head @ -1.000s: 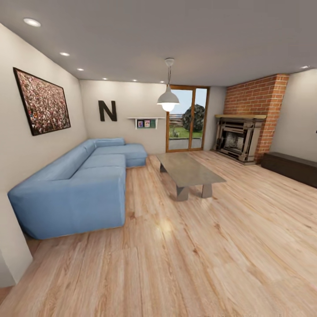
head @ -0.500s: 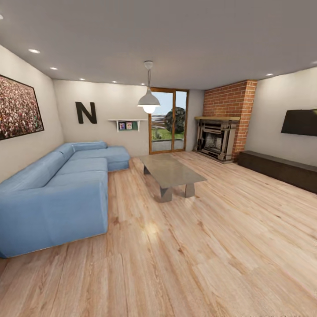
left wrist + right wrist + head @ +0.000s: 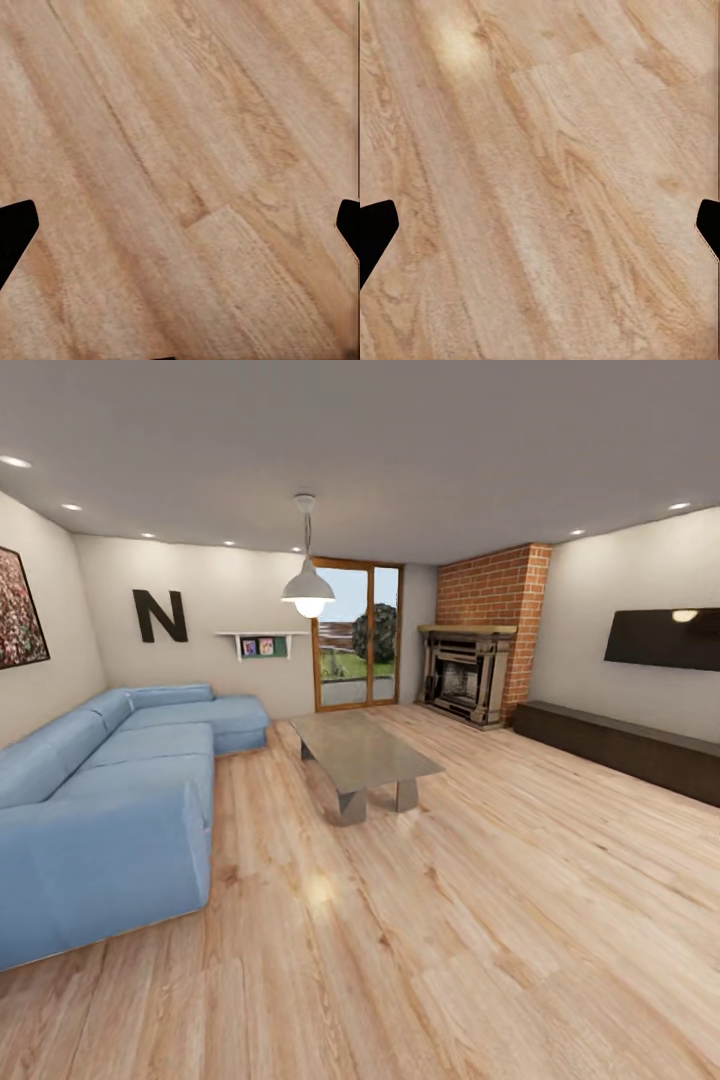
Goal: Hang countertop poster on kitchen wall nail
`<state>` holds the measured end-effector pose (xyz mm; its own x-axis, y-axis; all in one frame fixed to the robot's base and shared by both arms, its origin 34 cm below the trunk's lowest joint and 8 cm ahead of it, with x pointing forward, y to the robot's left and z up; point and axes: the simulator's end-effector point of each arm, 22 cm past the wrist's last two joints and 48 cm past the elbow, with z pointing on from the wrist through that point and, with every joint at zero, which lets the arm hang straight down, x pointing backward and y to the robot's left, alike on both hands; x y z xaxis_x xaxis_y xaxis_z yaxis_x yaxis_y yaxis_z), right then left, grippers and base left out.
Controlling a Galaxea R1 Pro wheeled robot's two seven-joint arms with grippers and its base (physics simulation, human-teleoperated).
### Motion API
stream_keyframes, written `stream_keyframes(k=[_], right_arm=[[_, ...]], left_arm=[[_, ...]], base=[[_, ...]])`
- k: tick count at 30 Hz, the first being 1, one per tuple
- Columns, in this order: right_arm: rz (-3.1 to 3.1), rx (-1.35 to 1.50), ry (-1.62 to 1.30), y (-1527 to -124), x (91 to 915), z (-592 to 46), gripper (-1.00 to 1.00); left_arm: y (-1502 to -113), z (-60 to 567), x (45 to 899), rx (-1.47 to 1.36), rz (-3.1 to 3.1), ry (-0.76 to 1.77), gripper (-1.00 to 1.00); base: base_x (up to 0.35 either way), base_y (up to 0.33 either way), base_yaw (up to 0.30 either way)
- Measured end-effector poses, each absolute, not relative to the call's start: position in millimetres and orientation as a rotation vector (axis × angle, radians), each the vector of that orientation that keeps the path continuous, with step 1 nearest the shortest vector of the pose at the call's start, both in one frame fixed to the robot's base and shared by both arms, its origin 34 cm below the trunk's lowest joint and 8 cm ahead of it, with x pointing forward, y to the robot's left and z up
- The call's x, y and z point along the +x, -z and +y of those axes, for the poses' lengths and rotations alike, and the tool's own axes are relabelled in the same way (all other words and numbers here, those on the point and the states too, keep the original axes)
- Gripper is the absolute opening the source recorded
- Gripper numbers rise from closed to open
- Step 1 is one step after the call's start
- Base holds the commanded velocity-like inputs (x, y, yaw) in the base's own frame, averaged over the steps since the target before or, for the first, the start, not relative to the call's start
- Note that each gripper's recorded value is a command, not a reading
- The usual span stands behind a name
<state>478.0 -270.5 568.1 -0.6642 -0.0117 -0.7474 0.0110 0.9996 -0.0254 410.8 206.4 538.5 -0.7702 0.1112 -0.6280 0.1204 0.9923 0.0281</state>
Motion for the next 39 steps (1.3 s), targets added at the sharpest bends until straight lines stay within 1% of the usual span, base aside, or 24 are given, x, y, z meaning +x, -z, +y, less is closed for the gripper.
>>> stream_keyframes(k=[24,39], right_arm=[[2.333,-0.002,0.035,-556,468,-271,1.00],[2.354,-0.005,0.034,-549,463,-270,1.00]], left_arm=[[-528,206,400,0.163,2.494,0.021,1.00],[-524,207,394,0.163,2.513,0.022,1.00]], base=[[0.244,-0.197,-0.061],[0.239,-0.248,-0.065]])
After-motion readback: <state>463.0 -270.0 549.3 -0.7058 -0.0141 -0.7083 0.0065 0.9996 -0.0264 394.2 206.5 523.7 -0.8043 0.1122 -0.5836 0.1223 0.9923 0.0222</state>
